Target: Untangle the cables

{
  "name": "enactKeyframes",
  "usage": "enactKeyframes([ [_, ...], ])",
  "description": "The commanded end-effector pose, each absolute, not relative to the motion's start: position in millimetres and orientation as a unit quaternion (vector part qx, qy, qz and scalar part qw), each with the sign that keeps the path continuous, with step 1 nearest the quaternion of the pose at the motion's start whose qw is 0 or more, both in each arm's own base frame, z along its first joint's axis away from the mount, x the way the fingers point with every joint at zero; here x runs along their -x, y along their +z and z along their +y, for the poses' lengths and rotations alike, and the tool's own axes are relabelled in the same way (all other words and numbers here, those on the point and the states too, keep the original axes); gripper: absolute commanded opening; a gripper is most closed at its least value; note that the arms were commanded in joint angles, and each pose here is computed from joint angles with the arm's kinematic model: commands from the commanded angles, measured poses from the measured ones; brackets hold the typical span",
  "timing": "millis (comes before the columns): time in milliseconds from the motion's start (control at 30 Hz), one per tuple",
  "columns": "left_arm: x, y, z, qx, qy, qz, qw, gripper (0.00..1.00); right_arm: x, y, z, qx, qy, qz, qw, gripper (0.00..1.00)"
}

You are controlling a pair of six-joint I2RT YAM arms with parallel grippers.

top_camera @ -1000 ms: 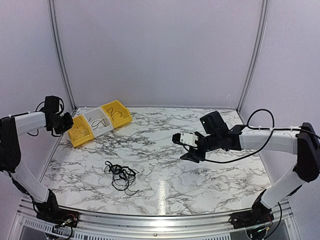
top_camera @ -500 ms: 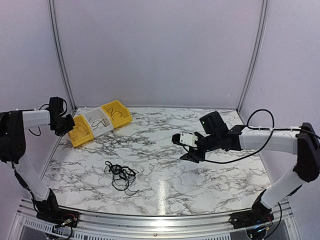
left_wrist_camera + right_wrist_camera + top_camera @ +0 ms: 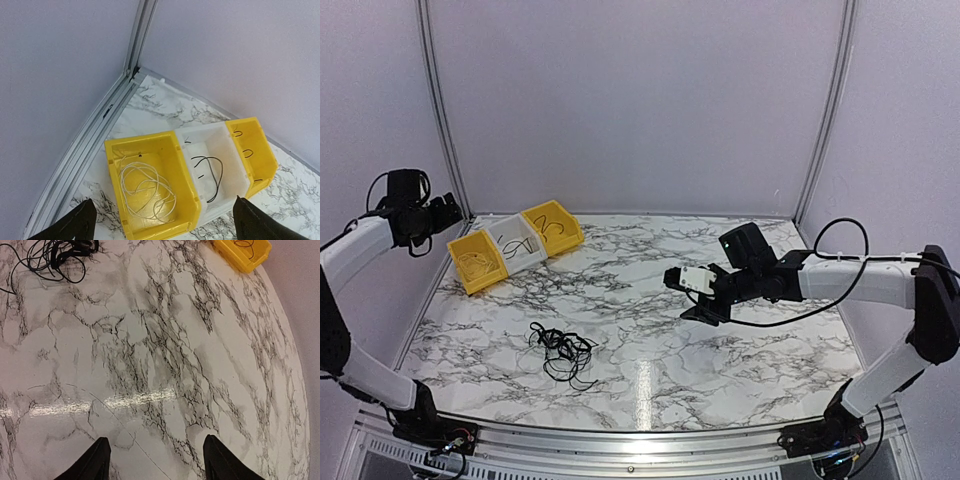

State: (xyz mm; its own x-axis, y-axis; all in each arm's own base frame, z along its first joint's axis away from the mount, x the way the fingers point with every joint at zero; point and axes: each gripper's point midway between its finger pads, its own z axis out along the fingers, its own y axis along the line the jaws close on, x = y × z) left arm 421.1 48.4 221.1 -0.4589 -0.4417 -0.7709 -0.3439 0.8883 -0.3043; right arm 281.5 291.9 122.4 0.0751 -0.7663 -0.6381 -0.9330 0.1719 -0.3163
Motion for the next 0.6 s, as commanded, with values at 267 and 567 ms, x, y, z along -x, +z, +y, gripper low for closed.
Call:
enactKeyframes([
  [267,-405.3,286.3,-137.8,-0.076,-0.24,0.796,0.55,0.99,-286.7,178.7,319.1,0.624,0.16,0.65,0.402,0.64],
  [567,-395.4,314.1,-181.4,-0.102,-0.145,0.788,0.59,0.99,-275.6,189.2,380.0,0.629,0.278,0.636,0.35,0.61],
])
